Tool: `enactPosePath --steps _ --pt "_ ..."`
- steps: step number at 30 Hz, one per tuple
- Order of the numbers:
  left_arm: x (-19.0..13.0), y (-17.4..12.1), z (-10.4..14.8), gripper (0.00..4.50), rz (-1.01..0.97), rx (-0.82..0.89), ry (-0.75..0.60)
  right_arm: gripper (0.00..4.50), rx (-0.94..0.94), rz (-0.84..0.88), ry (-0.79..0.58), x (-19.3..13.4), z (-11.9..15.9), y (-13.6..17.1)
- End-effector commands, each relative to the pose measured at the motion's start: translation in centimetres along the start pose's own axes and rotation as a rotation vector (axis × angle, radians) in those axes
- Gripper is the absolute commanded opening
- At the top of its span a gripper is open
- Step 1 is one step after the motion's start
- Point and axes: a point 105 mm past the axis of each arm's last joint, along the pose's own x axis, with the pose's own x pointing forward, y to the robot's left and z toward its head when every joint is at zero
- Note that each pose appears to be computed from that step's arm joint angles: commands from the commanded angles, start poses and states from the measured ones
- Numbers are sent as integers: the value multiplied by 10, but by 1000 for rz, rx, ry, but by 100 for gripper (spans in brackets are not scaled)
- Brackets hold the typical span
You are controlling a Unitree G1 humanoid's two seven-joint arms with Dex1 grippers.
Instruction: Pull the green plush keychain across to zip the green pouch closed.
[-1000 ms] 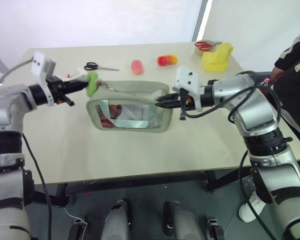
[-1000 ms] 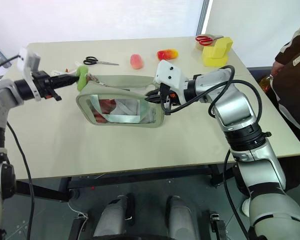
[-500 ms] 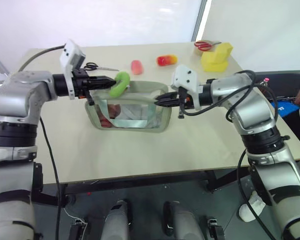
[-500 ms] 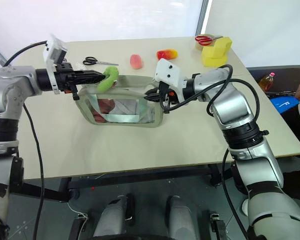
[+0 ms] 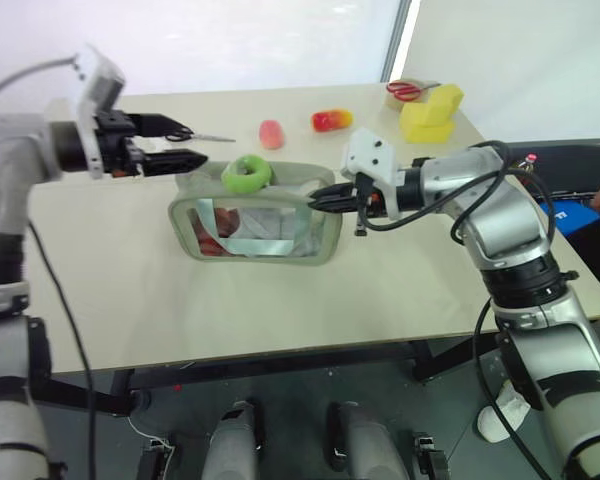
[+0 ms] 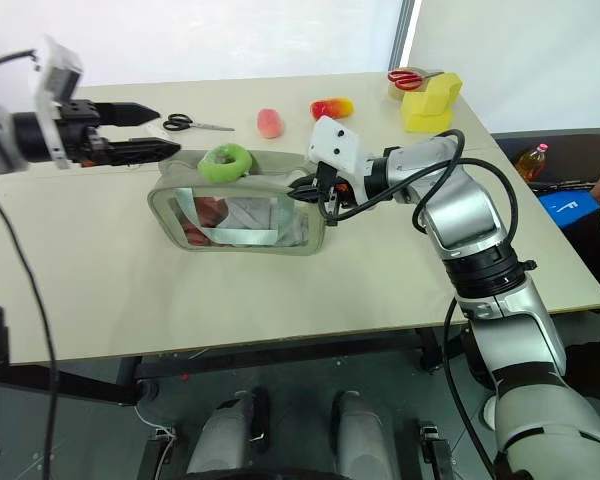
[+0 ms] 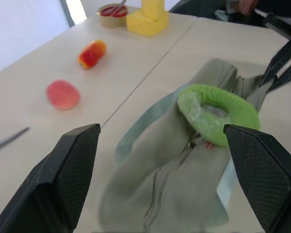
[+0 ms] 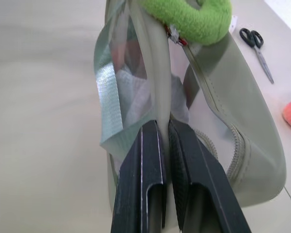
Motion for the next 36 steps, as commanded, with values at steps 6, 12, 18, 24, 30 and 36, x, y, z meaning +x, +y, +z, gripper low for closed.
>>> enactPosePath --steps 6,12,18,24,30,36 --pt "0 -10 -53 444 17 45 148 0 -50 1 -24 -1 13 -6" --pt "15 -10 -59 393 32 27 102 0 -47 13 -25 2 13 -4" --pt "12 -13 -53 117 4 22 93 0 -47 10 -11 2 11 -5" --pt "14 -9 -55 3 18 34 106 0 -37 0 -9 1 11 -7" --pt "15 -12 -59 0 3 48 120 206 -79 -66 40 -21 16 -36" --pt "10 -13 -59 0 4 50 119 359 -132 -66 -47 -23 56 -46"
